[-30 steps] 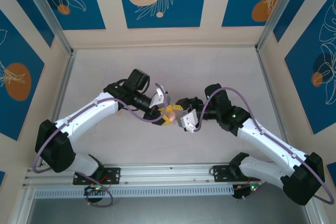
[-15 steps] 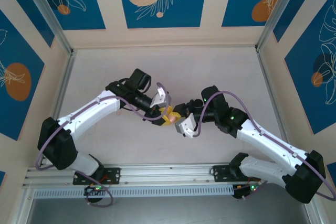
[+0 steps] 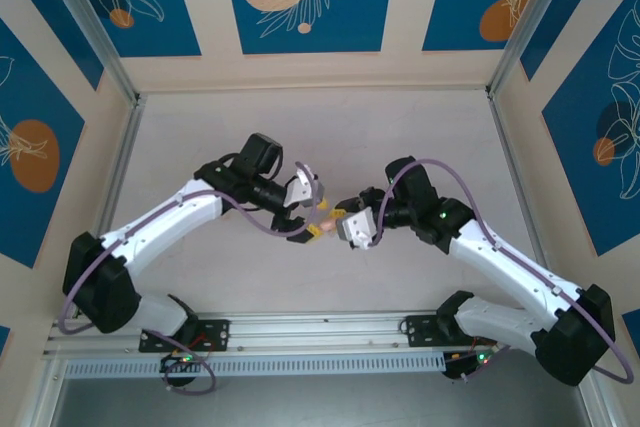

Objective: Insert the wireless bluetooth earbuds into the charging case

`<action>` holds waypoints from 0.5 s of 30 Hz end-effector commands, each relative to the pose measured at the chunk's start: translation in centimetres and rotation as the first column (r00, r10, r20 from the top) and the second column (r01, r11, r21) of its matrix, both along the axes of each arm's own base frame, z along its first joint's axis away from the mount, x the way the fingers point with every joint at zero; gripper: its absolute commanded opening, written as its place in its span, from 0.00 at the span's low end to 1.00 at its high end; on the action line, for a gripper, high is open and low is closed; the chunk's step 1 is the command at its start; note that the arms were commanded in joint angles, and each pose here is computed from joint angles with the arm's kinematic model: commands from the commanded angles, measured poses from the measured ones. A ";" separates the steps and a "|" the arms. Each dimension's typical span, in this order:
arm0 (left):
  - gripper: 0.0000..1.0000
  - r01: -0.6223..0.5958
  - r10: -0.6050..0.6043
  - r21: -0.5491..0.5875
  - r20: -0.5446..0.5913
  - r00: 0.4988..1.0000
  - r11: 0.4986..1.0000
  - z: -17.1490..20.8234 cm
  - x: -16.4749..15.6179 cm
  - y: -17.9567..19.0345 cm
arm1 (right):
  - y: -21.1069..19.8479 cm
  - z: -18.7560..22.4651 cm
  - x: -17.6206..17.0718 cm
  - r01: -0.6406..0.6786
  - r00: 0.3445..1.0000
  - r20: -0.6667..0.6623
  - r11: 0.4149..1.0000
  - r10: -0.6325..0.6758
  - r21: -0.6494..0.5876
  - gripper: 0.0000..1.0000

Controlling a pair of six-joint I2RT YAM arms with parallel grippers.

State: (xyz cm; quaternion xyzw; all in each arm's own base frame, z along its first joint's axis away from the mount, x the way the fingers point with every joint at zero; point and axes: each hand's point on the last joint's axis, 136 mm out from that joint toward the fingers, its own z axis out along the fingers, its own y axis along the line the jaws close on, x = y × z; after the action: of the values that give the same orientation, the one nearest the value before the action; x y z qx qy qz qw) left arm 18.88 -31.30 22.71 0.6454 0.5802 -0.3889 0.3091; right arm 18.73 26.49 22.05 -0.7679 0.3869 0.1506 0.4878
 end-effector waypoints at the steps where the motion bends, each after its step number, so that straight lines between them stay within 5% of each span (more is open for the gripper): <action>1: 0.72 -0.070 0.075 -0.038 0.162 0.984 0.997 1.2 1.4 0.7 | -0.4 1.0 -0.4 0.051 0.962 -0.269 0.997 -0.036 0.050 0.14; 15: 0.62 -0.086 0.076 0.024 0.262 0.962 0.996 0.4 1.6 0.0 | -0.4 1.3 0.7 0.154 0.815 -0.569 0.988 -0.108 0.033 0.14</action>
State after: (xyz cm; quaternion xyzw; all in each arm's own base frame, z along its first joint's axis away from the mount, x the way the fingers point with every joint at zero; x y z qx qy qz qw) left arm 20.13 -30.52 22.73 0.6611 0.5786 -0.2915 0.3784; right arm 20.28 25.80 22.50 -0.6601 0.5503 0.3068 0.4090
